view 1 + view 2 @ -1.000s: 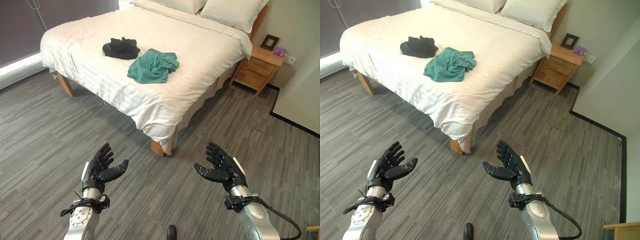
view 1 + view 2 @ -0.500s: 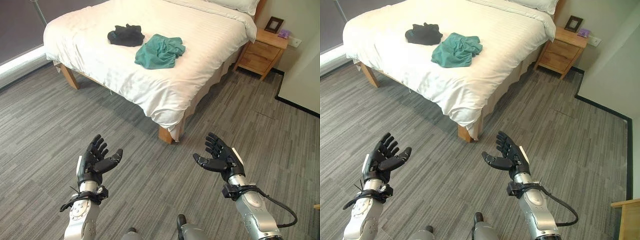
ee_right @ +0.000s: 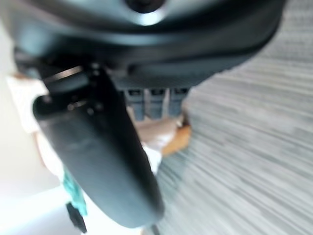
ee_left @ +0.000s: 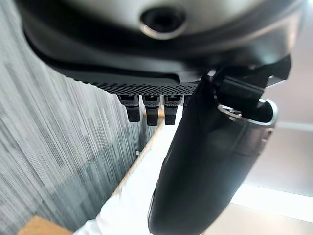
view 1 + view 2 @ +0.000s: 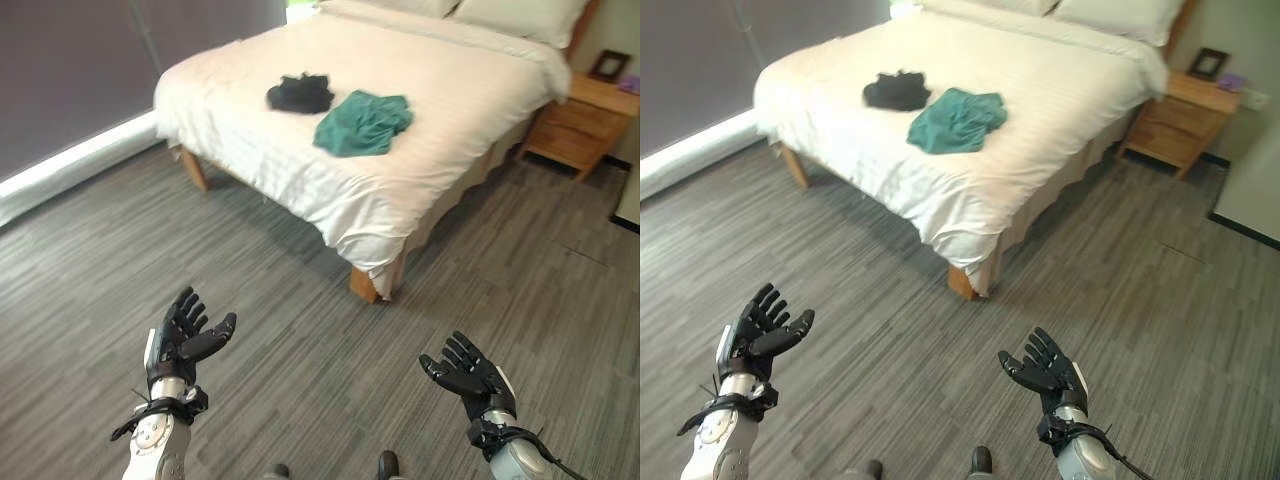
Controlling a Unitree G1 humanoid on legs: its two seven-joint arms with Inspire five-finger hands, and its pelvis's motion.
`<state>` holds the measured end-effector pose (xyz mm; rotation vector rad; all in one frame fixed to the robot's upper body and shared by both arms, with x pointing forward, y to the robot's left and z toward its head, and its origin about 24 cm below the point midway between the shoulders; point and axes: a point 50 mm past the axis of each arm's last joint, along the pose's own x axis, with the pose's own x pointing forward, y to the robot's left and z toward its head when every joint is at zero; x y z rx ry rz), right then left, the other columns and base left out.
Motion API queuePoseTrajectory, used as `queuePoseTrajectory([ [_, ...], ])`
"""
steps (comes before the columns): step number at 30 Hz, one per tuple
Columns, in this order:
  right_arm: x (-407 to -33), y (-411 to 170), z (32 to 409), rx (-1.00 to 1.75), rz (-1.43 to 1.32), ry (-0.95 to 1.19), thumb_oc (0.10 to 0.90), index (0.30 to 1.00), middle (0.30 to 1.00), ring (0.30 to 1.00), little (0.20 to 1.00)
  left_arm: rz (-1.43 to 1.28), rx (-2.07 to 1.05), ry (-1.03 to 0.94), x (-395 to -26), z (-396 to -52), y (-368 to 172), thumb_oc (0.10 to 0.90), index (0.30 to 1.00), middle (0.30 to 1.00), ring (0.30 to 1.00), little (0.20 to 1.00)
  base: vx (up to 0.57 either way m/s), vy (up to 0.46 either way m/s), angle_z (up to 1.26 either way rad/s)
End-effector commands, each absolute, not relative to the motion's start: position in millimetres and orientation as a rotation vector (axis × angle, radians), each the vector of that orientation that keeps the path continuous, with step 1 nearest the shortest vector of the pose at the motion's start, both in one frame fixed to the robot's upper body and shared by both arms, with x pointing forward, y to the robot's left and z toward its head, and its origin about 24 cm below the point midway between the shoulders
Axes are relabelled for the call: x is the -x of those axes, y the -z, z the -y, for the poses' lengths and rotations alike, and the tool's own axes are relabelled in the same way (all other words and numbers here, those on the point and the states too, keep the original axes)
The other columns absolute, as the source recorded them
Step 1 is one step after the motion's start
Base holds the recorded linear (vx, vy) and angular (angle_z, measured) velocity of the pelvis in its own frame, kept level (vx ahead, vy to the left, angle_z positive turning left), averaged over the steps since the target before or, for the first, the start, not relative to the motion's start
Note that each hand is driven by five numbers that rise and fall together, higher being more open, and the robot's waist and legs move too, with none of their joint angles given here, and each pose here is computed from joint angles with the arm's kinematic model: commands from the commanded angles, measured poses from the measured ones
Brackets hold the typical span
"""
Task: Pick up bed clothes into laundry basket.
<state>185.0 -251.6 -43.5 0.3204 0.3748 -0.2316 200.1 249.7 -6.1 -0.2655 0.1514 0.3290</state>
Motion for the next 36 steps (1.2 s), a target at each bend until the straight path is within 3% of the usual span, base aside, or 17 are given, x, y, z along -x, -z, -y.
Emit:
queuePoseTrajectory([
  [1,-215,-16,261,-0.35,-0.046,0.212,0.8,0.9,0.9,0.9,0.9,0.09,0.187,-0.303,-212,-269,-43,0.8,0.9,0.9,0.9,0.9,0.13,0.338,0.56],
  [13,-230,-19,226,-0.369,-0.014,0.138,0.8,0.9,0.9,0.9,0.9,0.11,0.102,-0.451,-207,-298,-50,0.8,0.9,0.9,0.9,0.9,0.12,0.404,0.11],
  [28,-192,5,268,-0.28,-0.117,0.301,0.8,0.9,0.9,0.9,0.9,0.188,0.155,-0.32,-234,-271,-63,0.8,0.9,0.9,0.9,0.9,0.45,0.145,0.33],
  [32,-204,-12,273,-0.368,0.008,0.363,0.8,0.9,0.9,0.9,0.9,0.232,0.278,-0.36,-237,-272,-68,0.8,0.9,0.9,0.9,0.9,0.36,-0.044,0.16],
  [36,-225,-35,274,-0.283,0.075,0.337,0.8,0.9,0.9,0.9,0.9,0.284,0.285,-0.422,-239,-280,-78,0.8,0.9,0.9,0.9,0.9,0.31,0.076,-0.32],
])
